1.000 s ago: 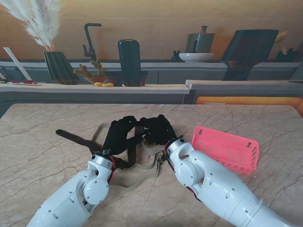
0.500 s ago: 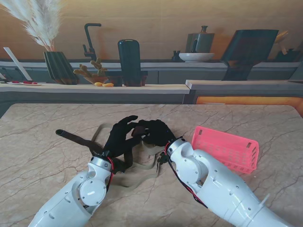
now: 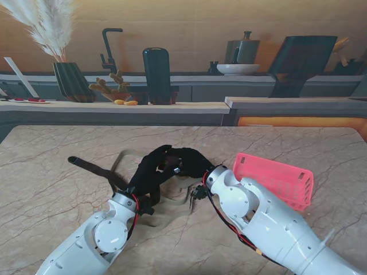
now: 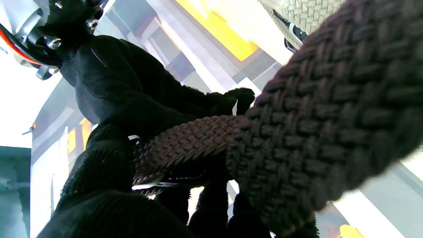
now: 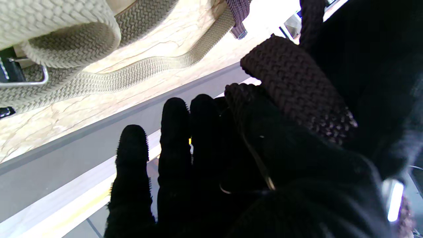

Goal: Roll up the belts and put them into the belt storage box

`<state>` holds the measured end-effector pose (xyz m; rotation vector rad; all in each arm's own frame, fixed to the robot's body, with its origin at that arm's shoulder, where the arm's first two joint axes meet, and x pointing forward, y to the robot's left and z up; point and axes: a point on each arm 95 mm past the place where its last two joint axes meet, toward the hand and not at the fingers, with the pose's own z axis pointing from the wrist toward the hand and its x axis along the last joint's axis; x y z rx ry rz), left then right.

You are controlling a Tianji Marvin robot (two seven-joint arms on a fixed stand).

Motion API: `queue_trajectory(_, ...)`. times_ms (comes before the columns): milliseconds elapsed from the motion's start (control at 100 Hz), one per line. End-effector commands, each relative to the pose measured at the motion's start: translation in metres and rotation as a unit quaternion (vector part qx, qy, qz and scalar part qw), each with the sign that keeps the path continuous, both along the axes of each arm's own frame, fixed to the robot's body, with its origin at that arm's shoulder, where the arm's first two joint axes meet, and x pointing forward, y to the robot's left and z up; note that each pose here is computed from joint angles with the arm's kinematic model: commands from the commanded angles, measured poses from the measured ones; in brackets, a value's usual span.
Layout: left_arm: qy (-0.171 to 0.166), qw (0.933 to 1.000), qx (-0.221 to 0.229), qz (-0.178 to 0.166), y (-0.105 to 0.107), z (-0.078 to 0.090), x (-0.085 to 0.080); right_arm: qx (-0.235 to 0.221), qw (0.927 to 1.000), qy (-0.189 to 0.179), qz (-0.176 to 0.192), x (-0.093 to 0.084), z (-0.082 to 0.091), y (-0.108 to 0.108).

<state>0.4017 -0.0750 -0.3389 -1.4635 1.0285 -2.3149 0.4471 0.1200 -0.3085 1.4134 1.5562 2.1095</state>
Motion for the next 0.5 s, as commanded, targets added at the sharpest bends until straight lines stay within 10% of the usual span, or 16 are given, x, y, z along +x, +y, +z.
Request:
queue_trajectory(0,-0.003,0.9997,-0.013,-0.021,-0.019,0.011,-0.001,0.014,0.9983,0.001,0.057,-0.022,0.004,0.033)
queue_trajectory(490,0.077,0.9847,-0.156,0.002,-0.025,0.021,-0.016,0.041,0.999,-0.004,0.015,-0.03,0.005,0.025)
